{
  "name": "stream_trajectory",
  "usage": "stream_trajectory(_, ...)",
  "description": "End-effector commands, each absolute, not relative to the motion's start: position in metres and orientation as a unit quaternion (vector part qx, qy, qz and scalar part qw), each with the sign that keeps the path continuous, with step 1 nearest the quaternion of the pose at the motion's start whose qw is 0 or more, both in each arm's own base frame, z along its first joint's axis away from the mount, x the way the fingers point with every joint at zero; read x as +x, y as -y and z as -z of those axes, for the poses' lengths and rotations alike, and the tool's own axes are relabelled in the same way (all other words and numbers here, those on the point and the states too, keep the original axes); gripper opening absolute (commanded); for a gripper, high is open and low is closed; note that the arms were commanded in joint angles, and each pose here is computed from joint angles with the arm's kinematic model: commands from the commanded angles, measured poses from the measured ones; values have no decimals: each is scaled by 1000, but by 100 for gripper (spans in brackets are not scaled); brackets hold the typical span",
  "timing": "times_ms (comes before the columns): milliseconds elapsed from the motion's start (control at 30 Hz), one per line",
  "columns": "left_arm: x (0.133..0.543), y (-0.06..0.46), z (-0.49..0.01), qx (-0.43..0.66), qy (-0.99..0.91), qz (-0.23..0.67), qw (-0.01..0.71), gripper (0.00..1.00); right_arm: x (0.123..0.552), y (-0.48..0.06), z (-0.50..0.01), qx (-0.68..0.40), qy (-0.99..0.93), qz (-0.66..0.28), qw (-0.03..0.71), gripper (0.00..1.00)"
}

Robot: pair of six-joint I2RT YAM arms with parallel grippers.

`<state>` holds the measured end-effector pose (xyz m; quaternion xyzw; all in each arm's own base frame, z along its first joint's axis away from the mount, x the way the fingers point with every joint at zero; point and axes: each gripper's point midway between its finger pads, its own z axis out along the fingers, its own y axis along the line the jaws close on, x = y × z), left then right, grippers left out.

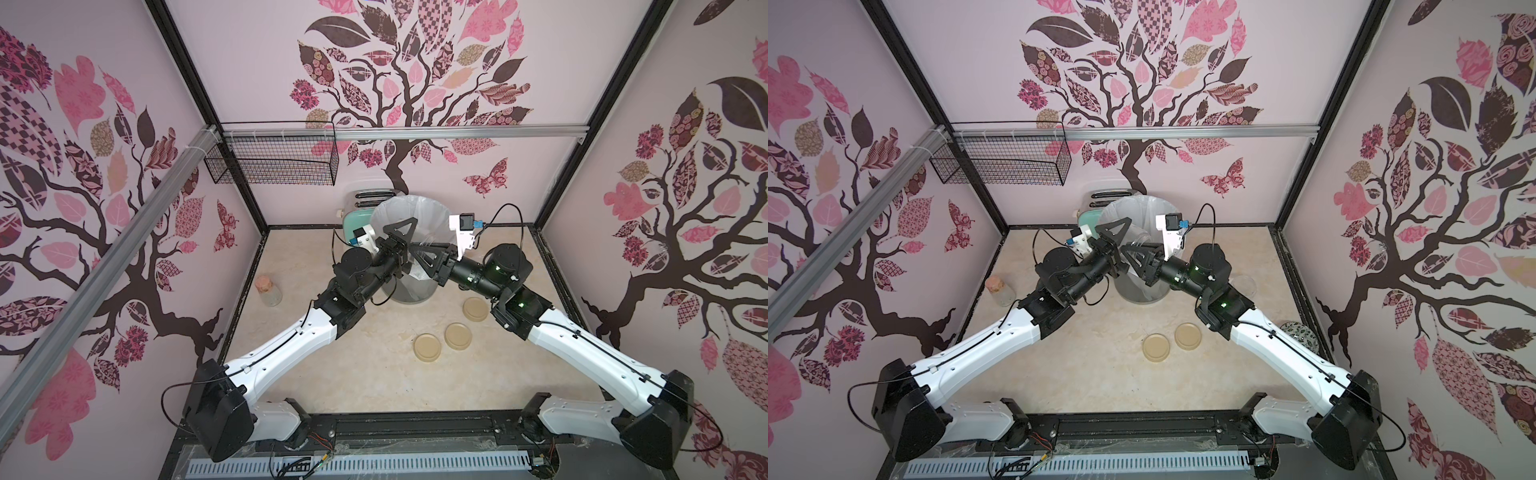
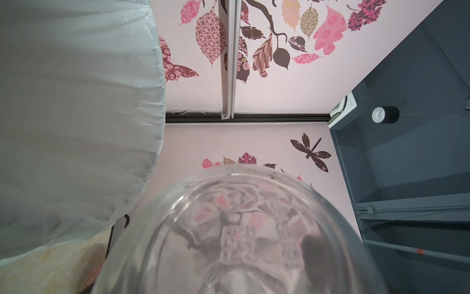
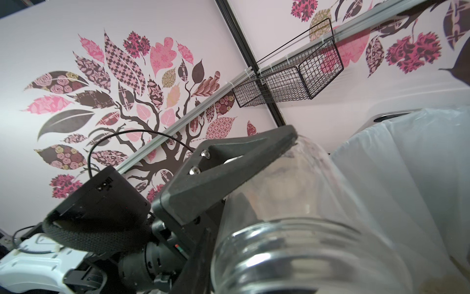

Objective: Empty moldy rice from jars
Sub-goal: Place the jar at the center of the board.

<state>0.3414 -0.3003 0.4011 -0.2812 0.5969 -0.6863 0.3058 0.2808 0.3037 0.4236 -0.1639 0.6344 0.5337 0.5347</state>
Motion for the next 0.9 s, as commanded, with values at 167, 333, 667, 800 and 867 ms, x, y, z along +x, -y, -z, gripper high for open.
stream_trajectory(167,334,299,-439,-252,-560,717,330,78,285,-302,-432,-144,-619,-542,550,5)
stream_trajectory(333,333,298,-437,-253,-562,715,330,83,287,-302,-430,-134,-620,-545,549,0)
stream_trajectory(667,333,276,-430,-284,-566,687,356,97,290,-298,-429,-128,-625,-534,555,0)
stream_trajectory(800,337,270,-424,-296,-566,685,350,98,289,-299,-433,-130,-623,-535,556,0)
stream_trajectory(867,338,266,-423,-300,-564,683,354,98,288,-298,-434,-131,-622,-534,557,0)
